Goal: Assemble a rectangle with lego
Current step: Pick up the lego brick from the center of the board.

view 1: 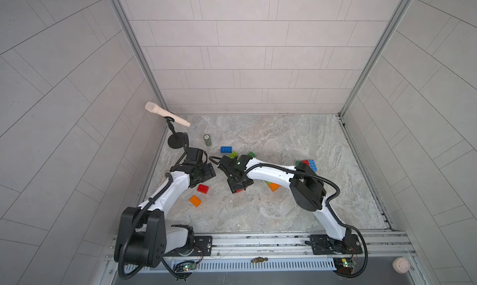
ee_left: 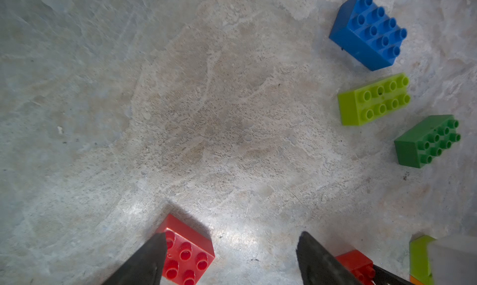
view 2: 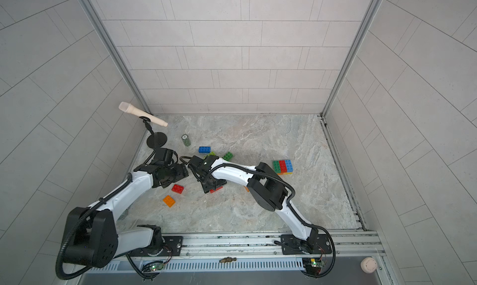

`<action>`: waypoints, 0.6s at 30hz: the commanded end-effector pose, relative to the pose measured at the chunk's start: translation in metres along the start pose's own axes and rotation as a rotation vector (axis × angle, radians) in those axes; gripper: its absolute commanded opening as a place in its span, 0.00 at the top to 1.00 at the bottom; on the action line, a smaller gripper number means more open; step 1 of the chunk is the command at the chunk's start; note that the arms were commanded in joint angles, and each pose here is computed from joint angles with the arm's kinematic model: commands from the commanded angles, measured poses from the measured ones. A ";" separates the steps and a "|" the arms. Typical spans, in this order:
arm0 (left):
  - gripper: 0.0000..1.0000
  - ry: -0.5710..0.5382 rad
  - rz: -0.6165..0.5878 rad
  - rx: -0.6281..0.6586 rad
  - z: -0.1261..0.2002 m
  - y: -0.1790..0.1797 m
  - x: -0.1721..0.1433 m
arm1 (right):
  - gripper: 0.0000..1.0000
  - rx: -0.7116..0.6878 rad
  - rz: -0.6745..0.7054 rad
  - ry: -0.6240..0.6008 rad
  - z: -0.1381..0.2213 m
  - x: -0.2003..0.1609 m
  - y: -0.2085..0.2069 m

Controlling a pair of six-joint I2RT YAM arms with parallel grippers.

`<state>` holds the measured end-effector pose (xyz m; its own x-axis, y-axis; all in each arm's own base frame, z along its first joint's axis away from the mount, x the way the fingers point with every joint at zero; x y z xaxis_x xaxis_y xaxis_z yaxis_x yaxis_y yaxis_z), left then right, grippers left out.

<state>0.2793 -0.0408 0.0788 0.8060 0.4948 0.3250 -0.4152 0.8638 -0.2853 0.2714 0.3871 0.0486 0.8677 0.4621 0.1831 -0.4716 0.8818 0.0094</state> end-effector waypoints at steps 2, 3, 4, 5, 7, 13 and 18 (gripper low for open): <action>0.16 -0.027 -0.046 0.002 0.012 -0.001 0.007 | 0.45 0.080 0.134 -0.002 0.033 0.000 -0.003; 0.16 -0.031 -0.053 -0.007 0.013 -0.004 0.008 | 0.45 0.091 0.144 0.003 0.037 -0.002 -0.007; 0.17 -0.036 -0.065 -0.022 0.014 -0.007 0.009 | 0.46 0.107 0.159 0.004 0.041 -0.004 -0.009; 0.17 -0.042 -0.078 -0.039 0.015 -0.012 0.009 | 0.46 0.119 0.176 0.002 0.046 -0.005 -0.012; 0.17 -0.058 -0.120 -0.080 0.016 -0.025 0.009 | 0.47 0.120 0.217 -0.007 0.057 -0.006 -0.021; 0.17 -0.133 -0.286 -0.259 0.014 -0.086 -0.007 | 0.47 0.092 0.262 -0.044 0.090 -0.004 -0.074; 0.17 -0.178 -0.369 -0.398 0.012 -0.129 -0.022 | 0.48 0.048 0.218 -0.037 0.095 -0.002 -0.122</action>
<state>0.2957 -0.1424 0.1065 0.8235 0.2166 0.5243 0.0097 0.9187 -0.3948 0.3122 0.2942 0.1432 0.7583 0.5920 0.2731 -0.6266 0.7775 0.0545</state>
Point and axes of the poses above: each gripper's point midway between its finger pads, its own z axis back along the fingers, its own y axis along the line the jaws close on, x = y × z, the point moved 1 cm from there along z, back along the fingers, and after that the axes turned 4 degrees about z, right-handed, at the moved point
